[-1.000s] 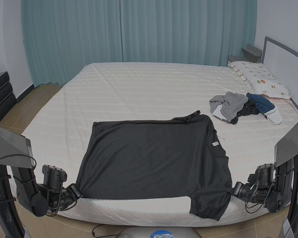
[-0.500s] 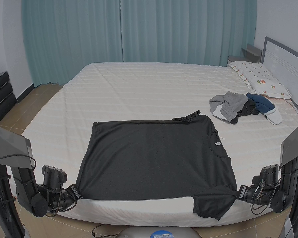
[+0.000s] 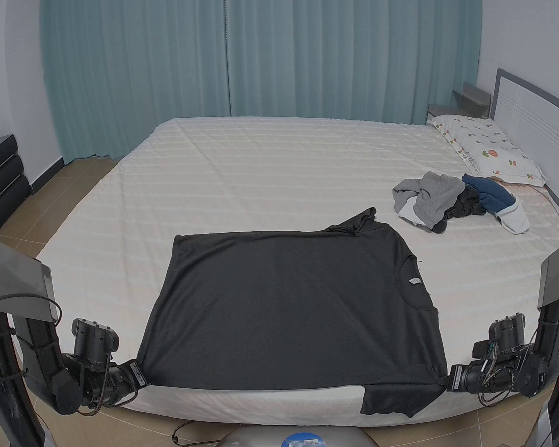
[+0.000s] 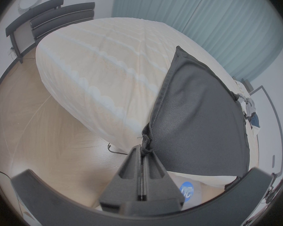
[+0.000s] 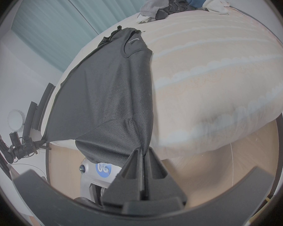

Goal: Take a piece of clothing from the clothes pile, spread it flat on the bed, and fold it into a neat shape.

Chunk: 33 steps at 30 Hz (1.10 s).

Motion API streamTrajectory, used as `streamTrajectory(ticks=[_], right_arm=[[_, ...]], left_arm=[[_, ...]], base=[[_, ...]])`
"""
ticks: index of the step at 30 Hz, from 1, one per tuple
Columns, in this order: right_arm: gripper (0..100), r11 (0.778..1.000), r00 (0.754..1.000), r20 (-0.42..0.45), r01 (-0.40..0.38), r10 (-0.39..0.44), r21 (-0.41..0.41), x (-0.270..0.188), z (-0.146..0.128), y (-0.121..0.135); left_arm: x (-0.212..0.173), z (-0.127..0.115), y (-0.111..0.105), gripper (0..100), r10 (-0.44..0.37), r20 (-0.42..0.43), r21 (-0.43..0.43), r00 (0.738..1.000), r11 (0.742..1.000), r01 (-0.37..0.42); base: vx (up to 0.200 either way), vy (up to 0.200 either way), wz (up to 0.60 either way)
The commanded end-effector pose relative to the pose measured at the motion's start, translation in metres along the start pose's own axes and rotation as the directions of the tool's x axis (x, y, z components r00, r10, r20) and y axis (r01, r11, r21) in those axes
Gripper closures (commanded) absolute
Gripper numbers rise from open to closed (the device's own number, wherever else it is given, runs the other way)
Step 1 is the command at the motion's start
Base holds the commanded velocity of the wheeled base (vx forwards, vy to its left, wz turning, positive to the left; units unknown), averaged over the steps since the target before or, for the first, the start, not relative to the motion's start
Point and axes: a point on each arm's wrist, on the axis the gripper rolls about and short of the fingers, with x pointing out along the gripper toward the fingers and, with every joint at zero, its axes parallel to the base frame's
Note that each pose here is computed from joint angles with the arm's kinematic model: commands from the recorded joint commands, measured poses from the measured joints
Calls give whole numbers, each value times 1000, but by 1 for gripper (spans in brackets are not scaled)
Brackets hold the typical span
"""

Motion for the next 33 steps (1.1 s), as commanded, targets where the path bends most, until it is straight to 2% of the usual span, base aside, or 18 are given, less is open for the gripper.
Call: streamTrajectory(ticks=[1, 14, 16, 29, 33], right_arm=[[100, 1000, 1000, -7, 2, -2, -11, -9, -3, 1], [100, 993, 996, -88, 16, -27, -121, -28, -11, 3], [100, 987, 993, -112, 17, -35, -160, -34, -14, 3], [100, 972, 985, -161, 19, -58, -233, -47, -21, 2], [100, 967, 983, -172, 18, -63, -254, -52, -23, 3]], left_arm=[[-6, -4, 5, 100, 13, -11, 25, 1000, 1000, -13], [-11, -11, 9, 100, 33, -38, 76, 999, 997, -30], [-12, -13, 11, 100, 44, -50, 112, 998, 993, -38], [-37, -14, 14, 100, 65, -76, 198, 995, 979, -49], [-40, -18, 16, 100, 97, -107, 227, 989, 971, -71]], base=[[0, 0, 0], [0, 0, 0], [0, 0, 0], [0, 0, 0], [0, 0, 0]])
